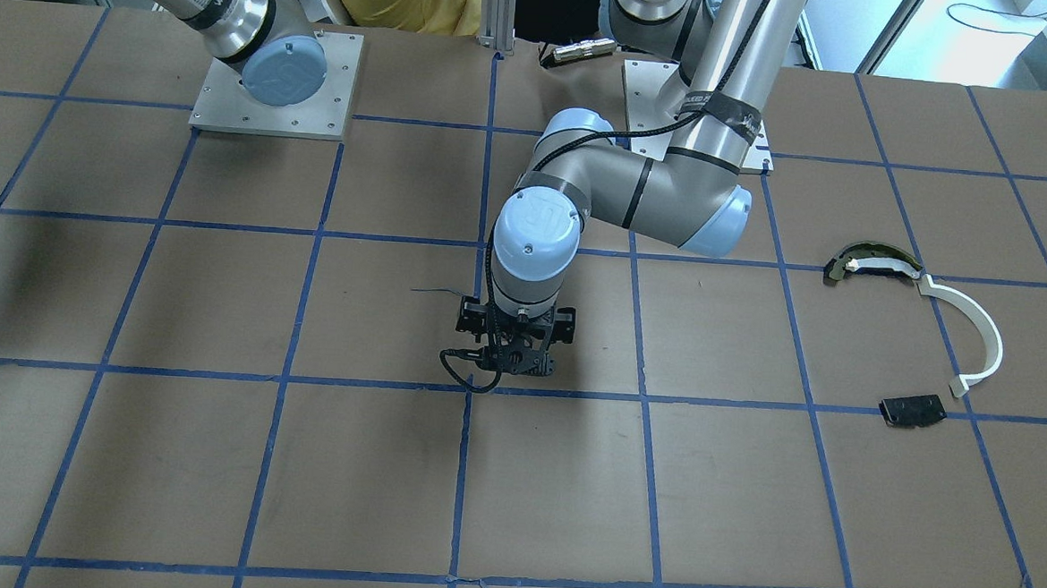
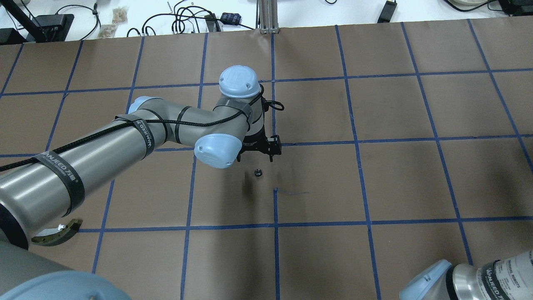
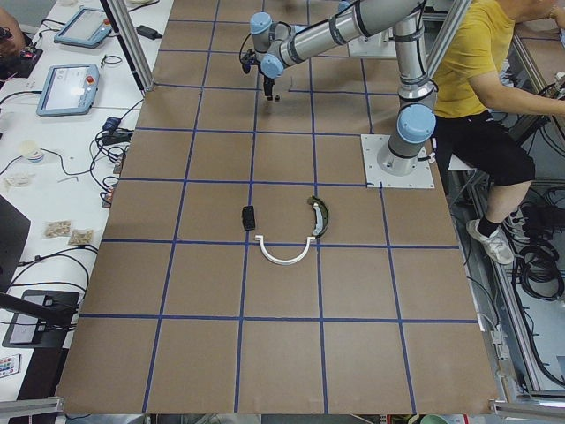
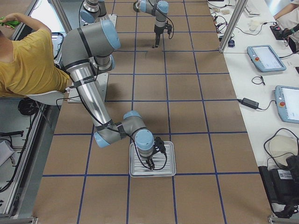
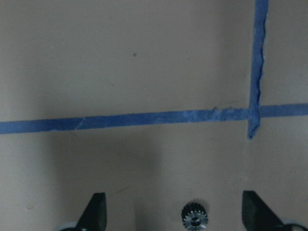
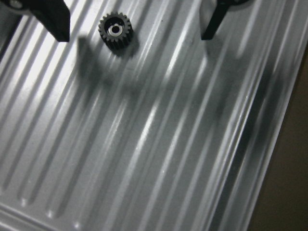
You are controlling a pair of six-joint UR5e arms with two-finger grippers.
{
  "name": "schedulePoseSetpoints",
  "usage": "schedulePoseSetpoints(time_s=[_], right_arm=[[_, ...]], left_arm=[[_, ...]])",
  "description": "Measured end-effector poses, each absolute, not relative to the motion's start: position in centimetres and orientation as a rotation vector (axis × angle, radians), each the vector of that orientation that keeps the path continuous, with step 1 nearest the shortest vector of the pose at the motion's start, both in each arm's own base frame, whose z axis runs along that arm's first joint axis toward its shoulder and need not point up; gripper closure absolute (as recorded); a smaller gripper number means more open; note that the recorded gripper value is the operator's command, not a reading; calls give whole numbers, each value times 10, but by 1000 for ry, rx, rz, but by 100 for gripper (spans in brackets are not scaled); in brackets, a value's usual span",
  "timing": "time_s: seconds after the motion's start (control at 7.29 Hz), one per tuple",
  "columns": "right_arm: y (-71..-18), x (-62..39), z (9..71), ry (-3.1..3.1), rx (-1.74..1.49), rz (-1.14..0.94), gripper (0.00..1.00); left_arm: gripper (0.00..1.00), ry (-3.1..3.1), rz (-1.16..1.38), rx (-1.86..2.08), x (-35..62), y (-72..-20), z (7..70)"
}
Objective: Place bearing gear from tray to pile
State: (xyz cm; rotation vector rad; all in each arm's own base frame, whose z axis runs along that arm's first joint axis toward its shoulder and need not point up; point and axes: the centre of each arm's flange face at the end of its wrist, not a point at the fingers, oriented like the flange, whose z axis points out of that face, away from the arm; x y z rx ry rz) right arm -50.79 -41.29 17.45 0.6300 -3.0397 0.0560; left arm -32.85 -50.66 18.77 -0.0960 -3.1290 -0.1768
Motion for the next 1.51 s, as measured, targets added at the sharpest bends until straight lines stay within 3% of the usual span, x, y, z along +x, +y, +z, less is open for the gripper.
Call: schedulePoseSetpoints(time_s=[0.27,0.41,0.69,0.82,1.1,1.23,1.37,1.51], right_arm=[[-413,-509,172,-3041,627,52,36],[-413,-509,172,-3042,625,51,48],[-413,-510,174,-3038,623,37,84],[-412,-511,175,-3034,623,29,96],[-410,-511,176,-3027,621,0,100],[-410,-511,177,-3025,620,-13,100],[-411,-508,183,-3017,621,-24,100],[-419,-496,201,-2990,636,-28,100]], left_arm=[[45,-3133,-194,-111,-330,-506,181],[45,-3136,-200,-114,-330,-505,180],[47,-3141,-215,-111,-329,-504,177],[47,-3142,-222,-110,-329,-504,176],[47,-3146,-242,-106,-328,-502,174],[62,-3148,-253,-105,-328,-501,173],[92,-3149,-258,-103,-327,-501,173],[100,-3148,-261,-102,-327,-501,172]])
